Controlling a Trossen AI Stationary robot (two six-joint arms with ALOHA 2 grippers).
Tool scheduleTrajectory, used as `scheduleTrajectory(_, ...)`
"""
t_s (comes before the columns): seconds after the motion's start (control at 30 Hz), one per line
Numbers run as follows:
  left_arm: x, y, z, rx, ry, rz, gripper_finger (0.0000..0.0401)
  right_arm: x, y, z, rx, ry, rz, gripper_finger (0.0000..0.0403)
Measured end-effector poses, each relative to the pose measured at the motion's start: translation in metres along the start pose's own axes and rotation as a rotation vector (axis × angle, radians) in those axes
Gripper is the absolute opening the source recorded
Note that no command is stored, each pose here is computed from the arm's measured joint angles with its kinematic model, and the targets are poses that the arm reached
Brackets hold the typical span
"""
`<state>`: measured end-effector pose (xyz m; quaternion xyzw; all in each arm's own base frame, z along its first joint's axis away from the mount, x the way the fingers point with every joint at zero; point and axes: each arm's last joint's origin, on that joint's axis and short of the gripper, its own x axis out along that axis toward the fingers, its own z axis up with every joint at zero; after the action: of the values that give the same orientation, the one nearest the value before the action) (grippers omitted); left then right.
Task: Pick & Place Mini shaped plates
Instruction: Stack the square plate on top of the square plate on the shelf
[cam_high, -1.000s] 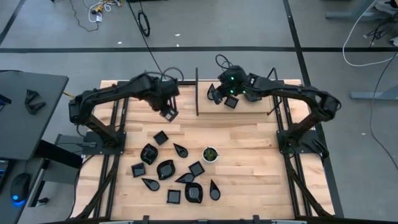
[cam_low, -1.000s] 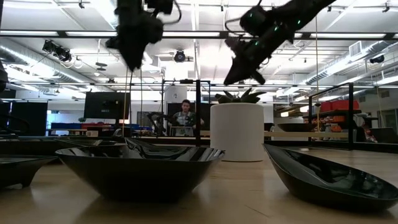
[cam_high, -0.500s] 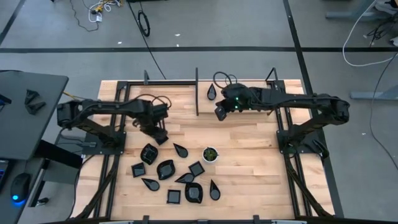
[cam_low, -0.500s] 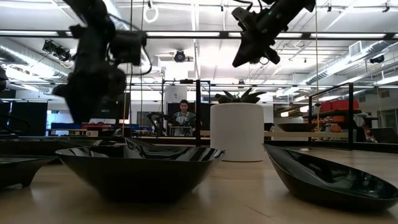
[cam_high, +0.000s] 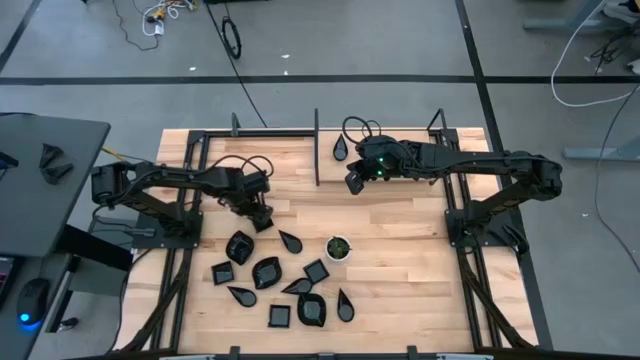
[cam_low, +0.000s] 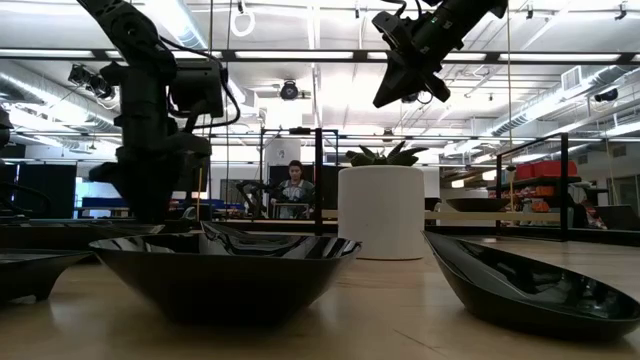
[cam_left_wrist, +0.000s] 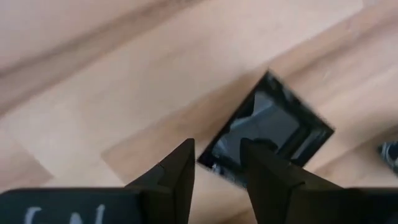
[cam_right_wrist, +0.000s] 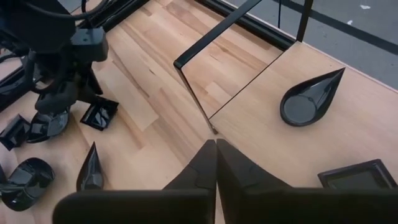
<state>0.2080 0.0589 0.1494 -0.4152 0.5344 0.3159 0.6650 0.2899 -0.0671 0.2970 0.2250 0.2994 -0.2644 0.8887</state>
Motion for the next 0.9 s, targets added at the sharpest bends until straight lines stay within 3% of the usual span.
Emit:
scheduleTrajectory(0.67,-0.0001,-0.0021,0.0040,0.126,-0.067,0.007,0.0038,0.0000,-0.0001,0.0000,-0.081,0.000,0.000,0.0013)
scheduleTrajectory(0.9,-0.0001,-0.0032,0.0033,0.163,-0.049,-0.017,0.0058,0.0000,-0.0001,0.0000,-0.081,0.000,0.000,0.0013)
